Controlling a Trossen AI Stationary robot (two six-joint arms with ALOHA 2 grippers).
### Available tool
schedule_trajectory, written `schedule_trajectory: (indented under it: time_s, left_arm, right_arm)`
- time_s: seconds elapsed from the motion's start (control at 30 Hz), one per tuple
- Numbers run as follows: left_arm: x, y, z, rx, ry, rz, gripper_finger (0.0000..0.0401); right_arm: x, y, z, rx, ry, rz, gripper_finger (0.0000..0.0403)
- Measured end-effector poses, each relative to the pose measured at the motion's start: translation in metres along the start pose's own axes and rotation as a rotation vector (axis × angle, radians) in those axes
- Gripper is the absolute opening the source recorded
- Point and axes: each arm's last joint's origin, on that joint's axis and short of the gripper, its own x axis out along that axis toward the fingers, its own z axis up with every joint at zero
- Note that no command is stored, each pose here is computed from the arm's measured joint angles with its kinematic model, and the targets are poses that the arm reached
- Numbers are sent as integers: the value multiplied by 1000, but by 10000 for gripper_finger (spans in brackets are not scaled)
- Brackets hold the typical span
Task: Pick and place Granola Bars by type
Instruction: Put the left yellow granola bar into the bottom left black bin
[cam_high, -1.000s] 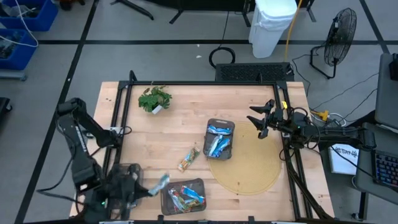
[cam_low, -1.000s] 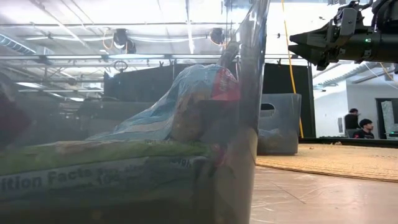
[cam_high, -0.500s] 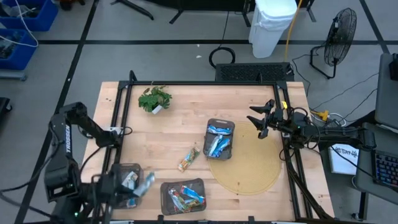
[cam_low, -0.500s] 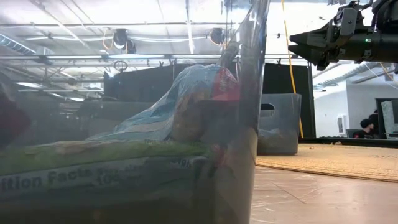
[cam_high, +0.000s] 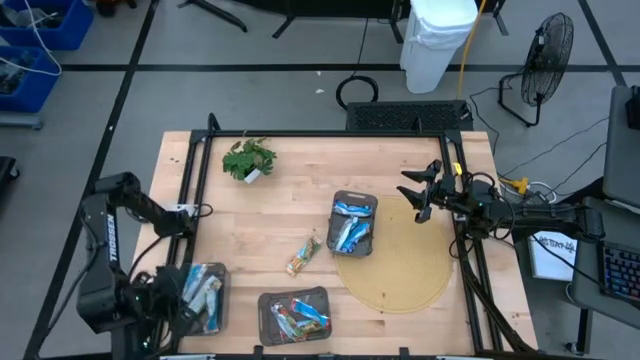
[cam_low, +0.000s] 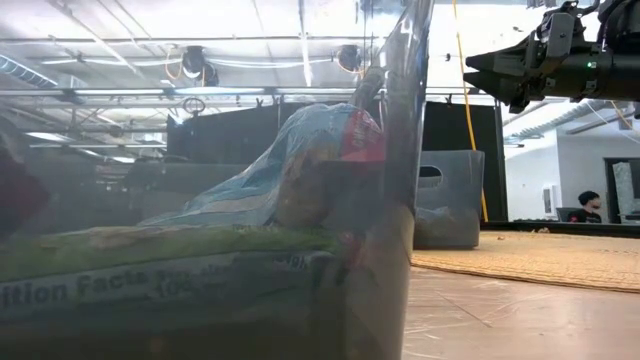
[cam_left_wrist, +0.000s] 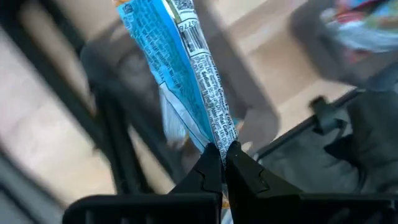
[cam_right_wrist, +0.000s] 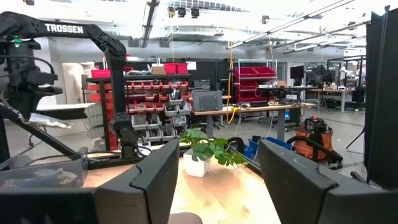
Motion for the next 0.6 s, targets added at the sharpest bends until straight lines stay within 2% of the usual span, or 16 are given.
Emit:
schedule_trajectory:
  time_s: [0.07,0.2,0.43,0.6]
  left_arm:
    - [3,-2,-4,-51,28,39,6]
    - [13,-13,-9,-70,36,48,6]
    - [35,-31,-10,-126,76,179,6]
    - [50,-42,-11,-146,51,225,6]
  right_arm:
    - [0,0,0,0,0,0,210]
    - [0,0,0,0,1,0,210]
    - [0,0,0,0,1,0,210]
    - [0,0,0,0,0,0,210]
